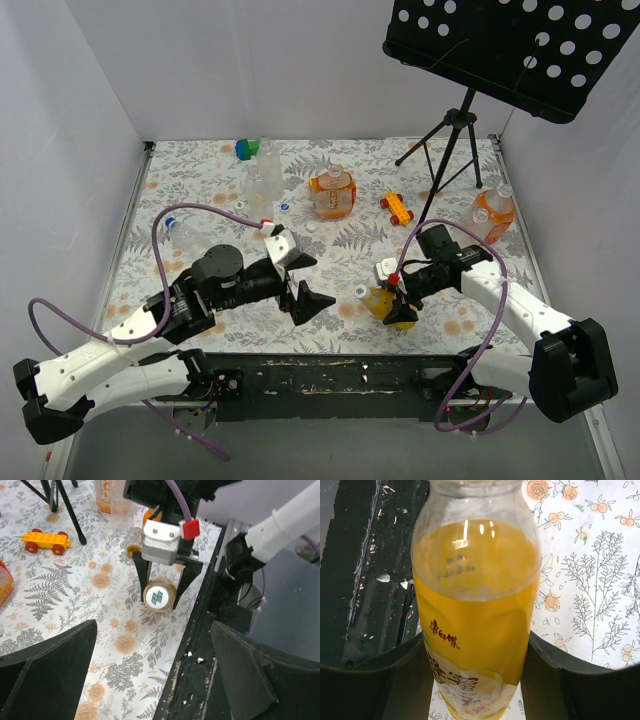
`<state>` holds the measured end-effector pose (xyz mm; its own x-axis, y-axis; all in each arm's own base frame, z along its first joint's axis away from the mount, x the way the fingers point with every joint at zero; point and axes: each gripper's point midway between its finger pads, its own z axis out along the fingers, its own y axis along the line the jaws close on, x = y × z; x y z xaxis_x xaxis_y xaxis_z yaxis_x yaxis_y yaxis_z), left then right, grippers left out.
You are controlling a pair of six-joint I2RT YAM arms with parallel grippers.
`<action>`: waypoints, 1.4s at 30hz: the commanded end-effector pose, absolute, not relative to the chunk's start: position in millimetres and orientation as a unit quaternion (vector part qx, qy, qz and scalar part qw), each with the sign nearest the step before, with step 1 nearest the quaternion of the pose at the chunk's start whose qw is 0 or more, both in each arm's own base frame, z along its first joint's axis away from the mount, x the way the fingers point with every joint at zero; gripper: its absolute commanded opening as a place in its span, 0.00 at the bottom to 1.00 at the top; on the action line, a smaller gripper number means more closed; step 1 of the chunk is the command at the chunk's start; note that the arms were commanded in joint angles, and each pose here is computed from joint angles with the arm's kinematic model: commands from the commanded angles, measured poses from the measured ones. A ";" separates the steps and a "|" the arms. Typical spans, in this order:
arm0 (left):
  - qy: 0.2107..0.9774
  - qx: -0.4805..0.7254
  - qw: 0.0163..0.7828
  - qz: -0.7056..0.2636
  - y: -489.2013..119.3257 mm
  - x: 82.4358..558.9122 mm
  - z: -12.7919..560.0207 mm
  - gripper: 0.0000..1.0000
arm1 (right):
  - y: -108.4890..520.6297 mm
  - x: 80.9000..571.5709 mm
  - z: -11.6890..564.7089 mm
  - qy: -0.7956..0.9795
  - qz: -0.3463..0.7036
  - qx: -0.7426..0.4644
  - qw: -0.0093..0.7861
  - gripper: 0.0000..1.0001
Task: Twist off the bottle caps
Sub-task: Unscrew the bottle cap from the plastic bottle.
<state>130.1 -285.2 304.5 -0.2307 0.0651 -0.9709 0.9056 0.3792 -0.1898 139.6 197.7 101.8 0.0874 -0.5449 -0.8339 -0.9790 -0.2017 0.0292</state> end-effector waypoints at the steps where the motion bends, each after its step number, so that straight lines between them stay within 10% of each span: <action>1: 0.590 0.451 0.533 -0.405 -290.9 123.1 302.7 0.98 | 204.4 140.5 110.8 0.541 0.388 -0.679 0.308 0.12; 42: 0.538 0.572 0.498 -0.368 -337.0 141.0 251.6 0.98 | 204.3 137.0 113.1 0.535 0.392 -0.681 0.310 0.12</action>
